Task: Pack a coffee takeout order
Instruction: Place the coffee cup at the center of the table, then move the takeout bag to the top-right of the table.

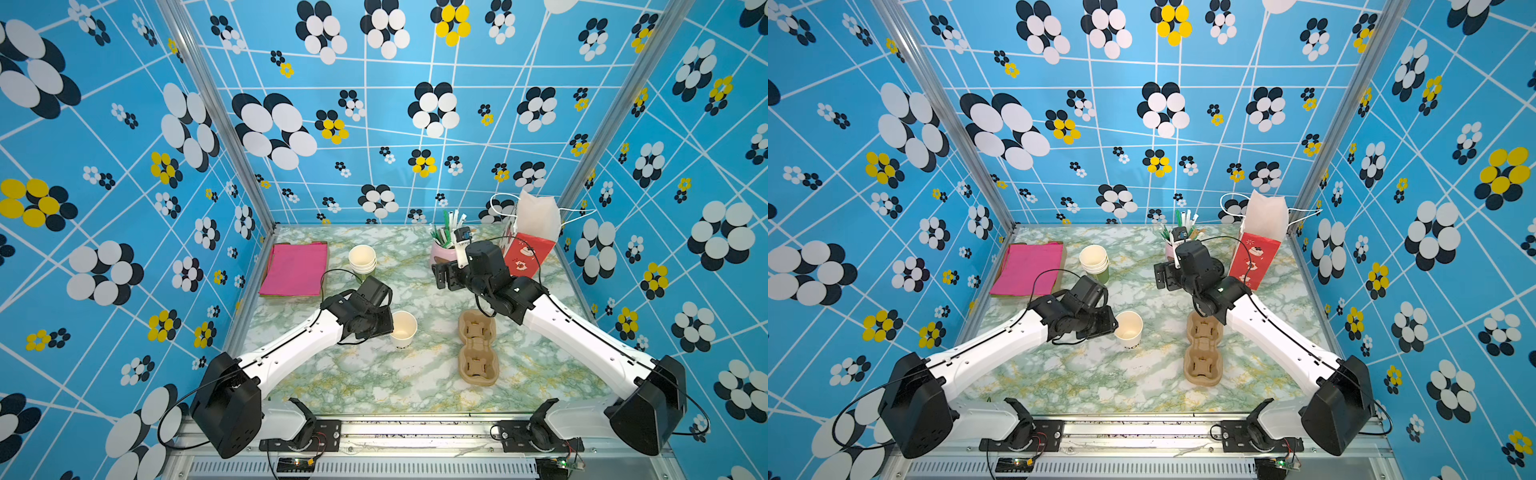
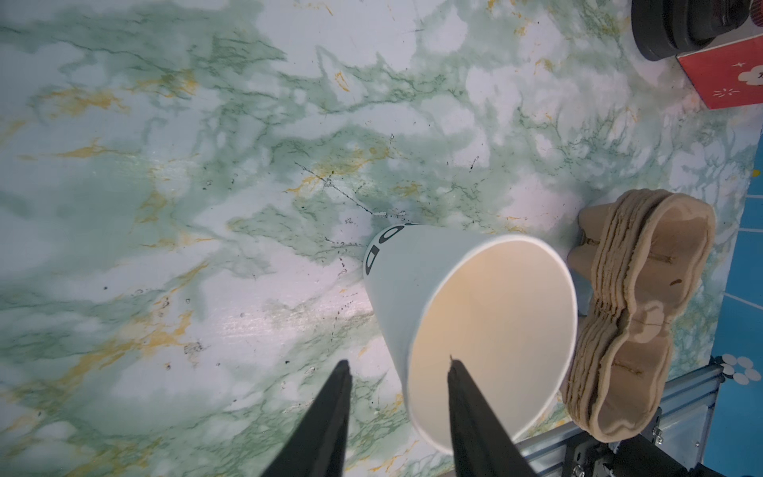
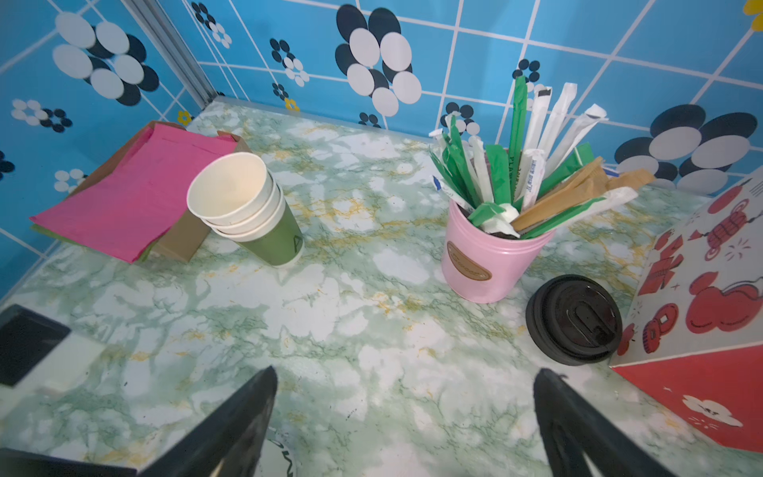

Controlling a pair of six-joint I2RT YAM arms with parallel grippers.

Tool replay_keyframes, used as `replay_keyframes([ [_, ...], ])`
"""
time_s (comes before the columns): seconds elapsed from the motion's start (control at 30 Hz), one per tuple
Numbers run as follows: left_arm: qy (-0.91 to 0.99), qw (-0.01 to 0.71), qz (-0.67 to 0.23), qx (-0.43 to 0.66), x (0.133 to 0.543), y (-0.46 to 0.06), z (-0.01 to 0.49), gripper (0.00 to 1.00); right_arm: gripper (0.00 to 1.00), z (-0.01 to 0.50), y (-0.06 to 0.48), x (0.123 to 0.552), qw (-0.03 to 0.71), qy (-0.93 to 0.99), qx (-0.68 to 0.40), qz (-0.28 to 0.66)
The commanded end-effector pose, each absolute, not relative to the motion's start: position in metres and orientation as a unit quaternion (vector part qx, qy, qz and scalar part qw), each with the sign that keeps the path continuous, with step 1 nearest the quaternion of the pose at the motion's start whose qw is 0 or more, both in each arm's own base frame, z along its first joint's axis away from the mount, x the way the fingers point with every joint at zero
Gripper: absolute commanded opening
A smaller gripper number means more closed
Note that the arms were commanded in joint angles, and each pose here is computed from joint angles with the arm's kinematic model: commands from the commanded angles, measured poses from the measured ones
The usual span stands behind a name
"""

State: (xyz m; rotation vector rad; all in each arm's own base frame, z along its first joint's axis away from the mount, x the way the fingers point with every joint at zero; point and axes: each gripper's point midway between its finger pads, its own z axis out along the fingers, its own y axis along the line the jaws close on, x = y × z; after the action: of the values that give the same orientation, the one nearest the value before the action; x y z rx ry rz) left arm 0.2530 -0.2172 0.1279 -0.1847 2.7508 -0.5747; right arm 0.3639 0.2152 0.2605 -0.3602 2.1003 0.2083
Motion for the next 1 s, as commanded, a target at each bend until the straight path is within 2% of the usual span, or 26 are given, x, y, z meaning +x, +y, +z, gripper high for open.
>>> replay_keyframes([
  [0.0, 0.957, 0.209, -0.197, -0.047, 0.263, -0.211, 0.159, 0.54, 0.99, 0.246, 0.193, 0.364, 0.456, 0.873, -0.171, 0.026],
  [0.17, 0.945, 0.255, -0.202, -0.040, 0.273, -0.201, 0.186, 0.68, 0.99, 0.219, 0.170, 0.373, 0.426, 0.889, -0.171, -0.009],
  [0.4, 0.922, 0.311, -0.225, -0.052, 0.285, -0.190, 0.211, 0.93, 0.99, 0.183, 0.148, 0.395, 0.396, 0.908, -0.133, 0.002],
  [0.5, 0.916, 0.321, -0.235, -0.053, 0.287, -0.191, 0.215, 1.00, 0.99, 0.171, 0.140, 0.408, 0.394, 0.912, -0.117, 0.006],
  [0.97, 0.906, 0.320, -0.268, -0.071, 0.291, -0.199, 0.209, 0.99, 0.99, 0.130, 0.113, 0.462, 0.403, 0.912, -0.084, 0.003],
])
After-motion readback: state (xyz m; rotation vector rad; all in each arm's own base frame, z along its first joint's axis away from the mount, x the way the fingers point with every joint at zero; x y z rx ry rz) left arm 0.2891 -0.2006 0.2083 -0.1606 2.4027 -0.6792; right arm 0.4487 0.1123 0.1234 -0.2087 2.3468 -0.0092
